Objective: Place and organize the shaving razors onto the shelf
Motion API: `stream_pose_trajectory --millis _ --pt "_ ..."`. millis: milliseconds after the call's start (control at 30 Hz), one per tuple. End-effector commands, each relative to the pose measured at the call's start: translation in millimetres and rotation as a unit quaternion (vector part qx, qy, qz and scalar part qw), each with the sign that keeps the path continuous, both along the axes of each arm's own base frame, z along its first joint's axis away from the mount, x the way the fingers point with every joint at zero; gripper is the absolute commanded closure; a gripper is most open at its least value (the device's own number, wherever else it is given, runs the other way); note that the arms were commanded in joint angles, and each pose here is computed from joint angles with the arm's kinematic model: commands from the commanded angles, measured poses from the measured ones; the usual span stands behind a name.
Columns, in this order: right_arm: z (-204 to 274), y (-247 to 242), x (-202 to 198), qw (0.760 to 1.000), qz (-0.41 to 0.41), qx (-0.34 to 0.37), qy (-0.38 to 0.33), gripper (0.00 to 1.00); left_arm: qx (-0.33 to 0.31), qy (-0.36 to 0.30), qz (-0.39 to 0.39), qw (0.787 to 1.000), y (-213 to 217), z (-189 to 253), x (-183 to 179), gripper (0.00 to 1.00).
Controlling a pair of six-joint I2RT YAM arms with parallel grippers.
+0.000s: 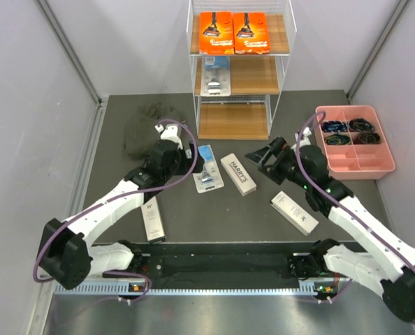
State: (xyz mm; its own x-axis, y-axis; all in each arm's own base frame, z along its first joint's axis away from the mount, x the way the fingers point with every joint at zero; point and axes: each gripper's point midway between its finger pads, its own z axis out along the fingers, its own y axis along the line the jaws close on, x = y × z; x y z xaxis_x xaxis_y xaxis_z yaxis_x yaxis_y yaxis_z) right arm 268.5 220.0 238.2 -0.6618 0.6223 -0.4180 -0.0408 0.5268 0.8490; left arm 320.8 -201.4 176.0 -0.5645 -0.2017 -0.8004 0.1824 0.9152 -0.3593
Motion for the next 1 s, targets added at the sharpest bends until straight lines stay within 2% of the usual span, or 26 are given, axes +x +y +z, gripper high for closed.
stream_pose_trajectory --millis 0,167,333,400,467,667,733,833,967 --pt "-31 -25 -26 0.999 -0.019 -0.044 0.018 0.02 -0.018 0.013 0.009 1.000 3 -6 -10 0.01" --pt "-55 -41 -46 0.997 -0.032 -0.053 0.036 0.01 -0.010 0.060 0.017 0.998 0 -27 -10 0.01" --pt "-61 -44 -49 0.997 -0.033 -0.061 0.041 0.01 -0.005 0.101 0.012 0.995 -13 -40 -1 0.01" --pt "-63 -43 -48 0.996 -0.029 -0.068 0.043 0.01 0.000 0.127 0.009 0.992 -18 -52 -1 0.04" --pt "-62 -42 -47 0.996 -0.028 -0.068 0.044 0.01 0.002 0.145 0.014 0.989 -24 -56 6 0.12" --pt "-61 -35 -43 0.997 -0.021 -0.056 0.045 0.01 0.002 0.186 0.009 0.983 -41 -78 18 0.21" --pt "-62 -34 -43 0.997 -0.019 -0.055 0.048 0.01 -0.002 0.189 0.008 0.982 -47 -78 24 0.26" --pt "-64 -34 -43 0.997 -0.020 -0.054 0.050 0.01 -0.001 0.205 0.010 0.979 -53 -89 28 0.40" --pt "-67 -34 -44 0.997 -0.019 -0.055 0.051 0.01 0.005 0.222 0.020 0.975 -56 -105 35 0.46"
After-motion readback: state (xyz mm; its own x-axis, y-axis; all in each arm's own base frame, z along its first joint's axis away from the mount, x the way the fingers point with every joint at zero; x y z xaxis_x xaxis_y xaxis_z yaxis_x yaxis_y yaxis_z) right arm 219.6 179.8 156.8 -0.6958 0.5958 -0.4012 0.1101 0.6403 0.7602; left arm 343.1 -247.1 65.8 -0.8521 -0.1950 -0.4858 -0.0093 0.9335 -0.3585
